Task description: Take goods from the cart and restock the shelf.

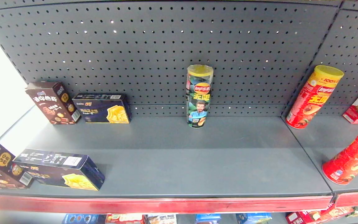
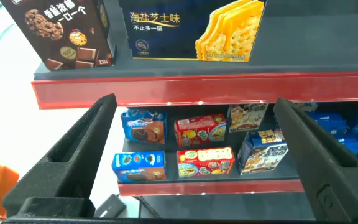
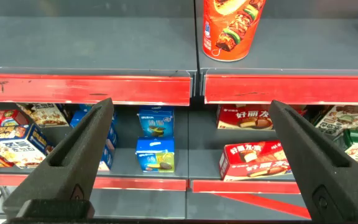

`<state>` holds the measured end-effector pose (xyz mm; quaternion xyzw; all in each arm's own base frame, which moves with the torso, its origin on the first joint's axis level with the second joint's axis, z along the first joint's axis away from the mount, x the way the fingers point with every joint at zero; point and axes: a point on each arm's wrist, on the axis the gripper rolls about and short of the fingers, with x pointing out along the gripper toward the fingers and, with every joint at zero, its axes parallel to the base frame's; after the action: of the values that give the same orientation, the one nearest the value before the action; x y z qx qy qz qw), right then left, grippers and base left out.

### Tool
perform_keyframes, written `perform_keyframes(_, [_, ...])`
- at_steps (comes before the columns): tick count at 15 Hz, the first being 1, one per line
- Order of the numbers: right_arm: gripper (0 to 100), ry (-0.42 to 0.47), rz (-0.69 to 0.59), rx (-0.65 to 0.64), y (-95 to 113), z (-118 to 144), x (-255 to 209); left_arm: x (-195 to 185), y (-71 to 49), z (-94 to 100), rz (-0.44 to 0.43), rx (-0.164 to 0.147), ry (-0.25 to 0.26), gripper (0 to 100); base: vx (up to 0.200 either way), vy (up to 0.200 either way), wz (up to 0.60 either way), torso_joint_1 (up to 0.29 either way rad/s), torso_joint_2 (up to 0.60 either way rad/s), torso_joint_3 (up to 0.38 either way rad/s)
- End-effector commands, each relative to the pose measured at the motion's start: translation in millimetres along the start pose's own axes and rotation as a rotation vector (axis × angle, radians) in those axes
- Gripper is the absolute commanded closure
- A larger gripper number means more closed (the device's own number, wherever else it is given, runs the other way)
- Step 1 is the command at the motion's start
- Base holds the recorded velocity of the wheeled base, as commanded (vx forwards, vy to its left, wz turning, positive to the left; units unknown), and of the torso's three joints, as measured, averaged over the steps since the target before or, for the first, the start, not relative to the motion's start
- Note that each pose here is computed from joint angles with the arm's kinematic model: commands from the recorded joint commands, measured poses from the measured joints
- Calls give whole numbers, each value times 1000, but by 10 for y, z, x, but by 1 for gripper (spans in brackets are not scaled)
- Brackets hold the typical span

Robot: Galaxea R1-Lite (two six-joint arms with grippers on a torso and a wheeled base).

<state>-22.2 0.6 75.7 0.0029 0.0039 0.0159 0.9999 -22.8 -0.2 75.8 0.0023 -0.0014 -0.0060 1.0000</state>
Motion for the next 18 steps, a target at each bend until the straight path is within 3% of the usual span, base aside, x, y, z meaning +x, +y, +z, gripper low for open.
perform_keyframes(1, [0,0,0,0,0,0,0,0,0,0,0,-2,0,0,0,0,0,0,0,0])
perform_keyframes(5, [0,0,2,2,0,0,0,0,-1,0,-2,-2,0,0,0,0,0,0,0,0])
perform_keyframes(18, [0,0,0,0,0,0,0,0,0,0,1,-5,0,0,0,0,554,6,3,1])
